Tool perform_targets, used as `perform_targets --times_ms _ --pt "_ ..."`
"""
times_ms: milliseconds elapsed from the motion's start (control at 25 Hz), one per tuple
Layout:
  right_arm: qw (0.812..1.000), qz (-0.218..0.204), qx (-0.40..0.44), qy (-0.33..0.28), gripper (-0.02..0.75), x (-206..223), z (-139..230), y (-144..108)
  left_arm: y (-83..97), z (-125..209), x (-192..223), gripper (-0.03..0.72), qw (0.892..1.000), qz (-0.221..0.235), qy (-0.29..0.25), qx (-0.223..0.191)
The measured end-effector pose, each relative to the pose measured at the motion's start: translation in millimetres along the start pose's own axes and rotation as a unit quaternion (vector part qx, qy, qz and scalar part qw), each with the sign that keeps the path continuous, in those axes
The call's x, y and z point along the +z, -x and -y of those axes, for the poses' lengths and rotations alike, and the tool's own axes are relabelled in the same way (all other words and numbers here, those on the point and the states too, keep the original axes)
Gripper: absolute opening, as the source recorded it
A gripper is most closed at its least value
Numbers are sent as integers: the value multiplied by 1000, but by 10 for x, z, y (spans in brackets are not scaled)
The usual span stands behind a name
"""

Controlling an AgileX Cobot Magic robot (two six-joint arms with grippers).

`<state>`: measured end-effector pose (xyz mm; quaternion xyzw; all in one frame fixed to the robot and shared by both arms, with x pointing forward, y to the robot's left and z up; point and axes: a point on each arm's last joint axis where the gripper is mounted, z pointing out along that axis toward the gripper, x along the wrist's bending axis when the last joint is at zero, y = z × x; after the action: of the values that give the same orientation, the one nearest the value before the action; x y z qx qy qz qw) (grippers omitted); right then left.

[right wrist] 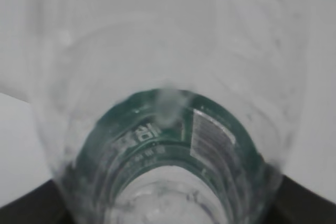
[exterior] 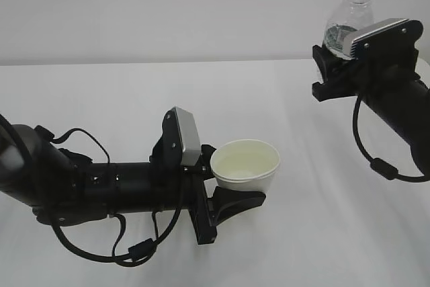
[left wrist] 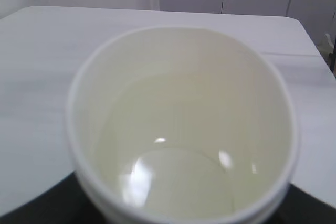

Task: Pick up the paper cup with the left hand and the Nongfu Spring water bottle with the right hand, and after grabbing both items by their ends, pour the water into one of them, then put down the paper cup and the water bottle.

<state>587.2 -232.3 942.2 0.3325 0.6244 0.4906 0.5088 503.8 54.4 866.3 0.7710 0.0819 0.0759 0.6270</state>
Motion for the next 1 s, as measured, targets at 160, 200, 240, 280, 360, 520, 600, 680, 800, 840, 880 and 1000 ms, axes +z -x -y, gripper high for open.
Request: perform_targets --times_ms 160,200,240,280,360,520,600,680,800,840,880,1000 --pt "1000 22 14 -16 455 -1 29 39 0 0 0 417 1000 0 0 0" --pt "999 27 17 -17 455 -1 32 49 0 0 0 417 1000 0 0 0" --pt "999 34 21 -19 455 -2 35 61 0 0 0 417 1000 0 0 0" --pt "999 39 24 -20 455 -2 38 71 0 0 0 417 1000 0 0 0" --pt "998 56 35 -25 455 -5 48 100 0 0 0 417 1000 0 0 0" --pt "994 83 53 -43 455 -13 85 146 0 0 0 414 1000 0 0 0" --pt "993 92 60 -52 455 -18 103 162 0 0 0 414 1000 0 0 0" --pt "991 101 67 -60 455 -22 120 176 0 0 0 414 1000 0 0 0" --pt "989 111 75 -71 455 -28 140 191 0 0 0 414 1000 0 0 0" --pt "988 110 76 -75 455 -29 149 189 0 0 0 414 1000 0 0 0" --pt "988 109 77 -80 455 -30 158 186 0 0 0 414 1000 0 0 0" --pt "987 107 79 -92 455 -32 178 179 0 0 0 413 1000 0 0 0"
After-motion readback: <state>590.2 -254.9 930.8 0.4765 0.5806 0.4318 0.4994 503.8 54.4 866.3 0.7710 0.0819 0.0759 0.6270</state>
